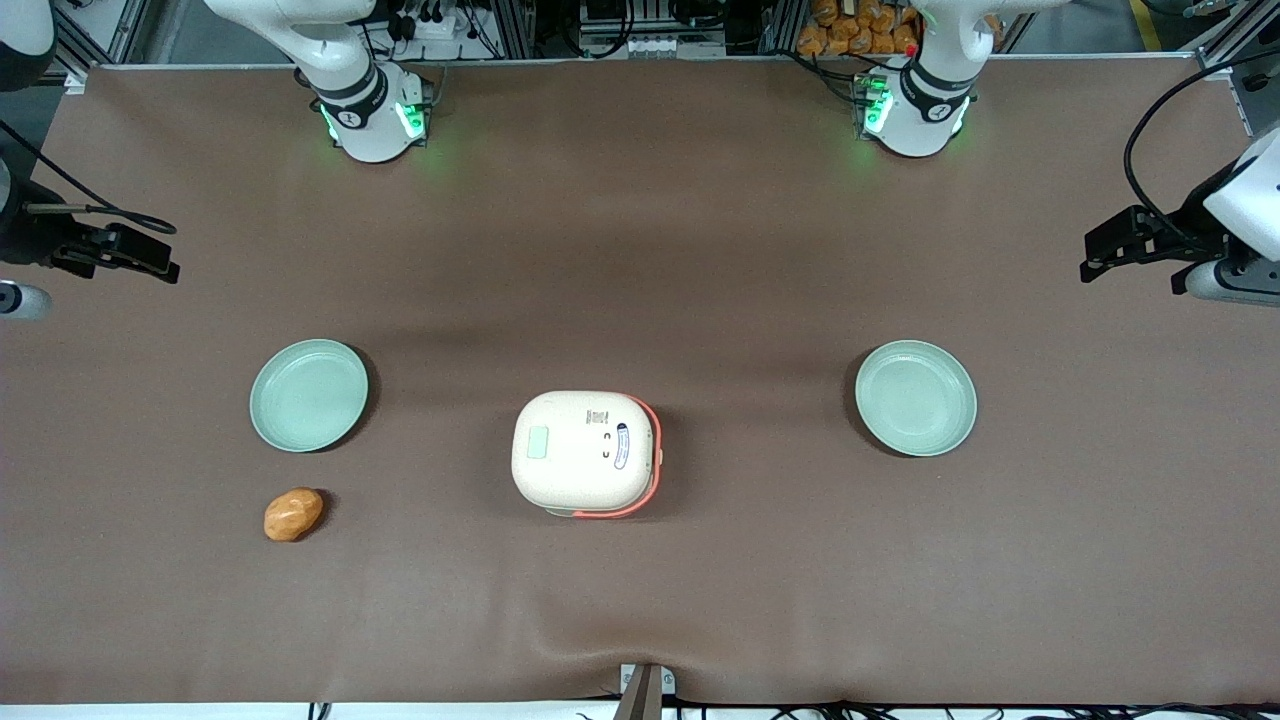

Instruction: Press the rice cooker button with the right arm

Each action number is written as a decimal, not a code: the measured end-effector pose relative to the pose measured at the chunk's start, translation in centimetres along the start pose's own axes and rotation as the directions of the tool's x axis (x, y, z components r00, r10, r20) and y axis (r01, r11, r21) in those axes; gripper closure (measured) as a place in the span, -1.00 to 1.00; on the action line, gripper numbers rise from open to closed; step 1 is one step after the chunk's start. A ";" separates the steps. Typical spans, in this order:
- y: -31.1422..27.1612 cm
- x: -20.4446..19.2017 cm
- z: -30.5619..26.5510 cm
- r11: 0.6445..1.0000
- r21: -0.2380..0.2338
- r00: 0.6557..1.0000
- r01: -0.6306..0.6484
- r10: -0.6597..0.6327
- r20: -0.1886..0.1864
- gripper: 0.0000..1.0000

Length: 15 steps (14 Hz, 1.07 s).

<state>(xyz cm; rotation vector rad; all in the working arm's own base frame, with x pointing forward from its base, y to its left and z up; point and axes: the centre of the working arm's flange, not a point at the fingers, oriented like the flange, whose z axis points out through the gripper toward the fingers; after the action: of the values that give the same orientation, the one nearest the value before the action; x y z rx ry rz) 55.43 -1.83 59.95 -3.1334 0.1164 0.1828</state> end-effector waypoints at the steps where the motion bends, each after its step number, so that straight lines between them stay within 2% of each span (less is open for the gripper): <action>1: 0.0 0.0 0.0 1.000 0.000 1.000 0.000 0.000 0.000 -1.00; 12: -0.4 0.0 0.2 1.000 0.006 1.000 0.007 -0.007 0.002 -1.00; 15: -0.9 0.0 0.3 0.999 0.038 1.000 0.012 -0.012 0.005 -1.00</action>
<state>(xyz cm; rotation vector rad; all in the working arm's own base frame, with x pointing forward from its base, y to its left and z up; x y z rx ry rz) 55.47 -0.90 59.66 -3.0949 0.0998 0.1866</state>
